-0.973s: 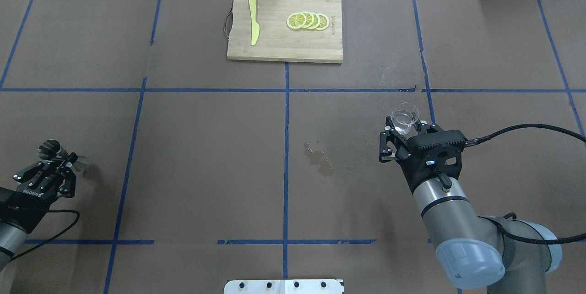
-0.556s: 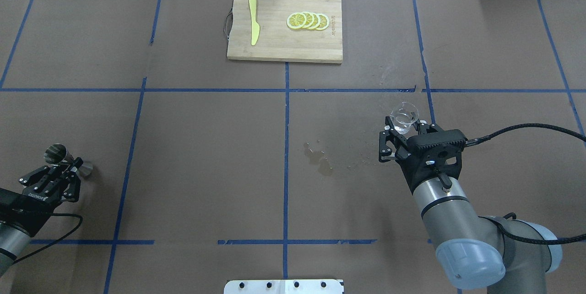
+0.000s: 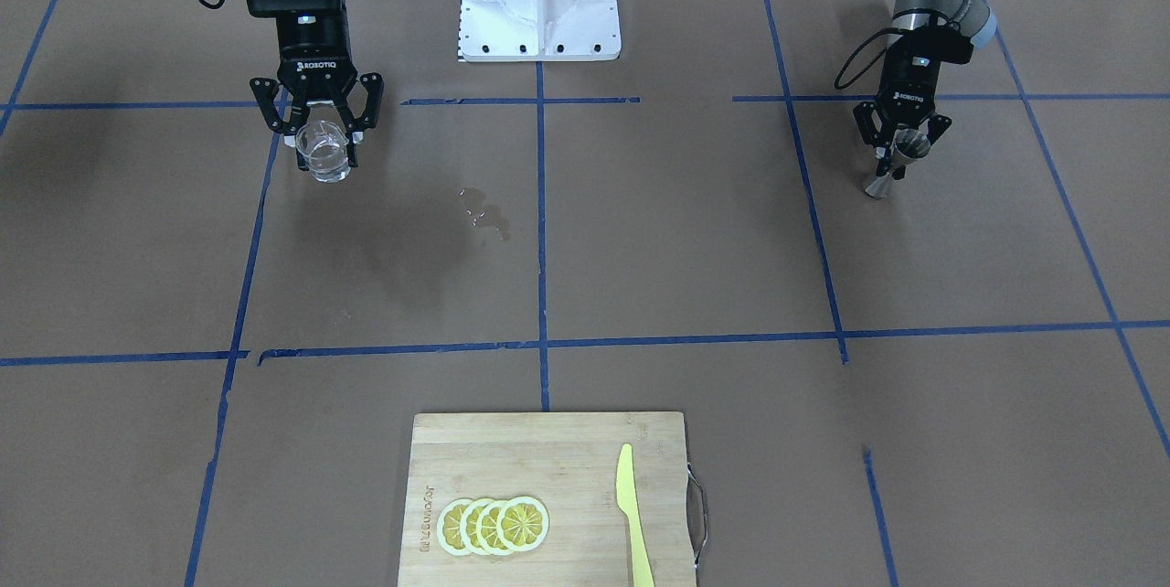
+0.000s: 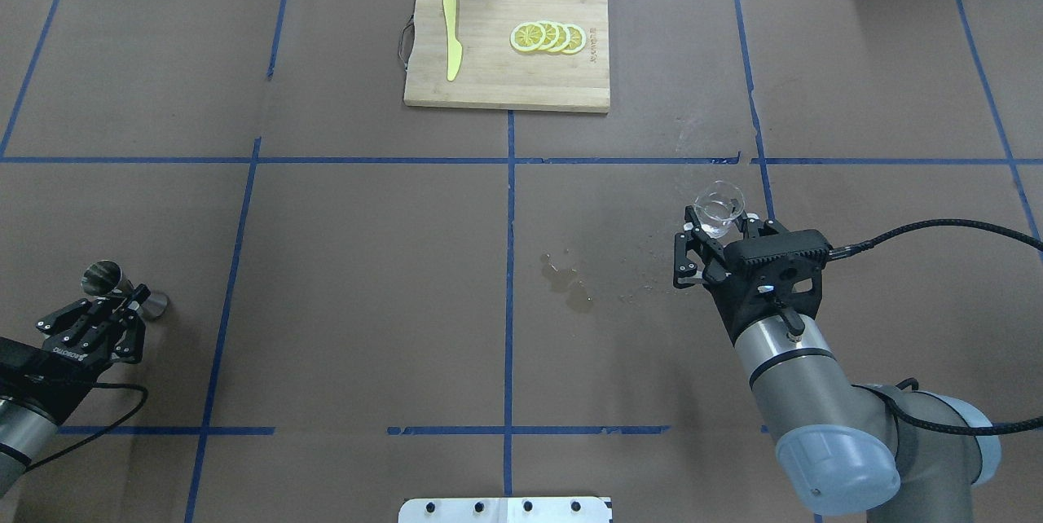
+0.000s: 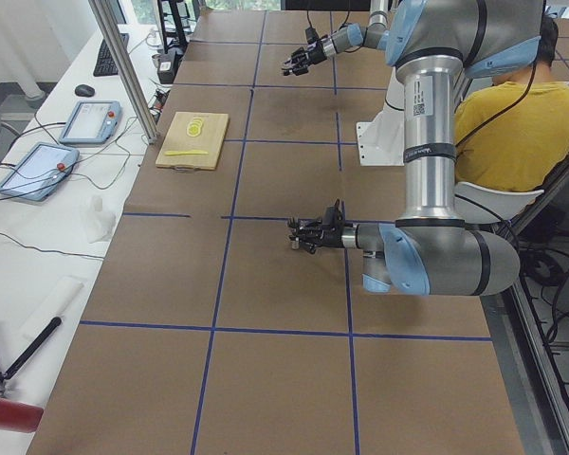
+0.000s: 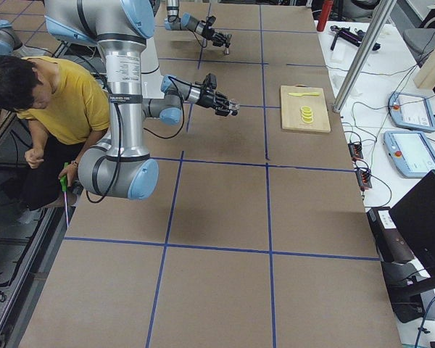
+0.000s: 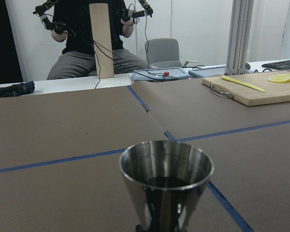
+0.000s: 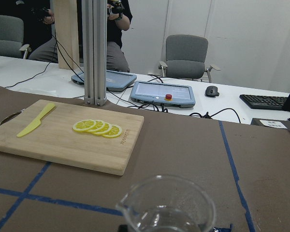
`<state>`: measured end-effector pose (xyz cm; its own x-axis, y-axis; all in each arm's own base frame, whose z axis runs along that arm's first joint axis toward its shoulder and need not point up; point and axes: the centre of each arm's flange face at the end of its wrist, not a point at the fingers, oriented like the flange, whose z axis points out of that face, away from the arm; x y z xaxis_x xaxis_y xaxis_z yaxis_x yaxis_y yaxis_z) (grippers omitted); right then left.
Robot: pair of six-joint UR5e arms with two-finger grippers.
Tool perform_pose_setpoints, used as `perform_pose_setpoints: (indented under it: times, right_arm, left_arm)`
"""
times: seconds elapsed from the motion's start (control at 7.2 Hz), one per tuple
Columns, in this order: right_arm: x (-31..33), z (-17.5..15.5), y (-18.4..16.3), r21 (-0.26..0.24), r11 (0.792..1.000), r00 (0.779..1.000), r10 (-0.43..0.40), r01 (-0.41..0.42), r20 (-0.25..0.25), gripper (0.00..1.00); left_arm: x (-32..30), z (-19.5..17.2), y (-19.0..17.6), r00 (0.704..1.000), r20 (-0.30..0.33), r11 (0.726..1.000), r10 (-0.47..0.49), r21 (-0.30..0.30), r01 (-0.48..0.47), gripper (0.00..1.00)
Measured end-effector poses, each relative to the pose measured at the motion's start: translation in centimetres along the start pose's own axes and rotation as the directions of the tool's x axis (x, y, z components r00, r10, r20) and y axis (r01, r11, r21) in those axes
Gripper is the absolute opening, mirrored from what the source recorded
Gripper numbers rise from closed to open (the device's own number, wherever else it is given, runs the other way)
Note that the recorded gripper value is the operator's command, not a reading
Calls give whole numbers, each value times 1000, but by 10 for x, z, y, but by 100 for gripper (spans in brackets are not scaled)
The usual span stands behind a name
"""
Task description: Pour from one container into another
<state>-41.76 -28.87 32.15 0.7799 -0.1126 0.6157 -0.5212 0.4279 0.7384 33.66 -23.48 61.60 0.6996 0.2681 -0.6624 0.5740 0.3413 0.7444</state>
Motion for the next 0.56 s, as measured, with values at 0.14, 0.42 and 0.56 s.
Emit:
perform_pose_setpoints:
  times: [0.14,0.42,0.56]
  right_arm:
    - [0,0,0,1,1000,1000,1,-1,0,0]
    - [0,0,0,0,1000,1000,1,-1,1,0]
    - [0,0,-1,1,1000,1000,1,-1,0,0]
  left_arm:
    - [1,0,1,1000,-2,1000,0,-2,0,0]
    - [2,-1,3,1000,-4,1000,3,-5,-3,61]
    - [2,-1,4,1000,-4,1000,5,-6,-5,100]
